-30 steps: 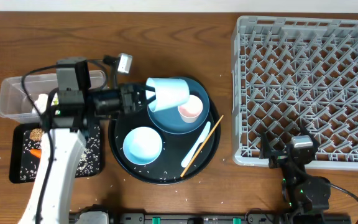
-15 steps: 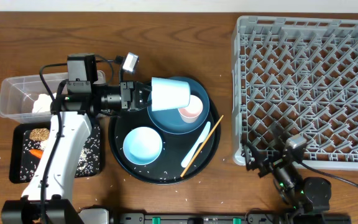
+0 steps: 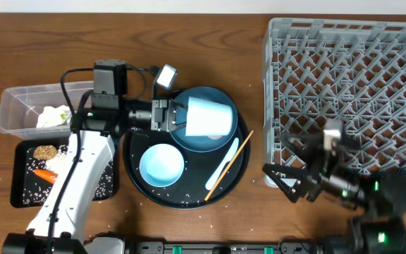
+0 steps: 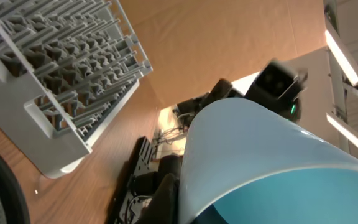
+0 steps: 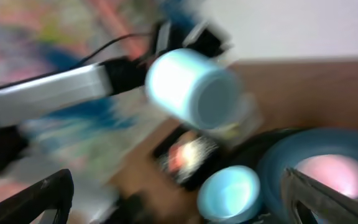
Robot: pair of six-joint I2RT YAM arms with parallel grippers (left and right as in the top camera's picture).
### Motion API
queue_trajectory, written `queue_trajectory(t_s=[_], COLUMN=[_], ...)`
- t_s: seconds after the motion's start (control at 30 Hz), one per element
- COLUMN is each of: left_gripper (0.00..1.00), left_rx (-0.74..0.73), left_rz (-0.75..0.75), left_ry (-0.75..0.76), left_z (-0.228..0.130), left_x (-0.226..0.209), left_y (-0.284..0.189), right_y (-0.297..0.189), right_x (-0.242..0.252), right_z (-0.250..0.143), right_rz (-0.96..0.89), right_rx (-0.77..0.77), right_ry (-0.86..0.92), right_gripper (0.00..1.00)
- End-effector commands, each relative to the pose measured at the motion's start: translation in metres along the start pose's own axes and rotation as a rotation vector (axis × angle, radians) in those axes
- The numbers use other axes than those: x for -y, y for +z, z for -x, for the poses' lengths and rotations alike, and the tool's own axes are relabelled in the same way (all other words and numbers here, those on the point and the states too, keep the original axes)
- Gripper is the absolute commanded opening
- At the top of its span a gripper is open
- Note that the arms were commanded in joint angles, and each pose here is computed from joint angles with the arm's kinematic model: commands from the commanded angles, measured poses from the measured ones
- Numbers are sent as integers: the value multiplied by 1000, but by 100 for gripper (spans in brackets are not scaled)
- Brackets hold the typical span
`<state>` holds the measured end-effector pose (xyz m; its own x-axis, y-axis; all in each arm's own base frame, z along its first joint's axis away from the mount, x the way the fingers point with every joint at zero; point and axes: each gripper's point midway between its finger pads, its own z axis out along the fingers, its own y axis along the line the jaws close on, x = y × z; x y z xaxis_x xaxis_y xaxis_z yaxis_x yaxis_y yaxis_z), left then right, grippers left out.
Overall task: Sort waste into correct bins and load items into the dishwasher rack
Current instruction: 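Lift the cup and hold it out while the right gripper reaches in, then grasp the cup with the right gripper and open the left gripper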
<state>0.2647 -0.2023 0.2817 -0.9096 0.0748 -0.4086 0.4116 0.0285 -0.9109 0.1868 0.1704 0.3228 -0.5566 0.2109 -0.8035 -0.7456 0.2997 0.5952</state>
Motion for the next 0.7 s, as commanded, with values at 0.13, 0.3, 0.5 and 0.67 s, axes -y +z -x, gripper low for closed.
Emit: queue_trajectory(t_s=[0.13, 0.3, 0.5, 0.67], left_gripper=[6, 6, 6, 6], left_rx=[-24, -24, -24, -24], left_rz=[-33, -33, -33, -33], left_ry=[23, 24, 32, 32], left_z=[-4, -4, -4, -4], left_x=[11, 11, 11, 11], left_y=[4, 4, 4, 4], right_y=[11, 21, 35, 50], right_x=[-17, 8, 28, 43], right_z=[-5, -4, -4, 0], right_rz=[334, 319, 291, 210], right_rx=[-290, -291, -270, -220], right_ry=[188, 223, 189, 174], right_gripper=[99, 99, 70, 76])
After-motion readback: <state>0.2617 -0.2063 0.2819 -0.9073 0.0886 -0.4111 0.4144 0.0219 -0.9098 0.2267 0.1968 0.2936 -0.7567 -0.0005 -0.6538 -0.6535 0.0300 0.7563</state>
